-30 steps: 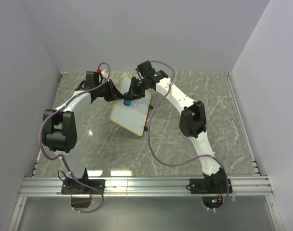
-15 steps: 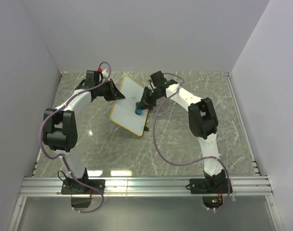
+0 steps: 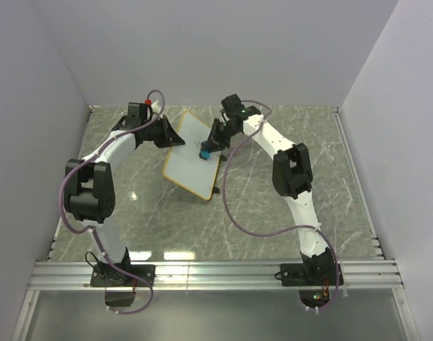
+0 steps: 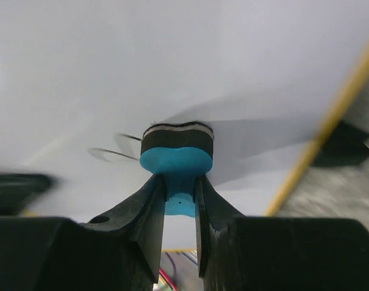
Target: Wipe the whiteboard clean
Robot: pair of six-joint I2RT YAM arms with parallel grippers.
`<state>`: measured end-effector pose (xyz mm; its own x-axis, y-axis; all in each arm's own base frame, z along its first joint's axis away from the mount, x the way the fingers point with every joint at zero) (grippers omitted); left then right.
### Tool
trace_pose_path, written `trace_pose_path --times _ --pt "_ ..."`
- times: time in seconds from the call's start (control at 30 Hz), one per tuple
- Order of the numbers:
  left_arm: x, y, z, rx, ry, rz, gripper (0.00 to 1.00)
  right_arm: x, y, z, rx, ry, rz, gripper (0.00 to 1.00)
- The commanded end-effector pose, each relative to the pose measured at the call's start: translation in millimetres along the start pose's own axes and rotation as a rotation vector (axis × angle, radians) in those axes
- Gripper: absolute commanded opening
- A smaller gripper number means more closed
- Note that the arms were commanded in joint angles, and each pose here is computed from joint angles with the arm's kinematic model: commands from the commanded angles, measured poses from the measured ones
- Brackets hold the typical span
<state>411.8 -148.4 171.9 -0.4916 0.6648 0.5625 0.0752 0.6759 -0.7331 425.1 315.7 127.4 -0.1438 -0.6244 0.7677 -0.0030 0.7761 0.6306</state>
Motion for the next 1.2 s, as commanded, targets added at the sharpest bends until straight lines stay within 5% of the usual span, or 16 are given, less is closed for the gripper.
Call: trace_pose_path --times 0.0,0.27,0.5,0.7,0.93,0.97,1.17 --pt "-25 30 92 -0.017 0.338 -0.148 0.0 -36 53 -27 0.019 -0.111 -0.209 0.0" --pt "-25 28 91 -0.024 0.342 -0.149 0.0 -52 63 -33 -0.07 -0.092 -0.332 0.0" --pt "-26 27 88 -0.028 0.336 -0.15 0.0 -57 5 2 -0.069 -0.002 -0.189 0.0" --pt "-25 25 82 -0.035 0.317 -0.162 0.0 -31 -48 33 -0.025 0.017 -0.047 0.0" --pt "-25 23 77 -0.022 0.287 -0.184 0.01 37 -50 30 0.035 -0.113 -0.045 0.0" --pt "-25 22 76 -0.018 0.283 -0.186 0.02 45 -52 29 0.031 -0.131 -0.04 0.0" --pt "-20 17 73 -0.01 0.251 -0.18 0.49 94 -99 40 0.024 -0.242 0.175 0.0"
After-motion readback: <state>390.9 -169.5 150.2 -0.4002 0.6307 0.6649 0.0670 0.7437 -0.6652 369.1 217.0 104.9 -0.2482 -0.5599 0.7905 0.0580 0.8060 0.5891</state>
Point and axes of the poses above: each gripper's point midway between its finger pads, its own x axis back along the fingers, its own y axis along the line the jaws close on, z = x × y, the point moved 5 cm from there along x, back along the fingers, and after that the axes turned 6 degrees about x, right-handed, at the moved point
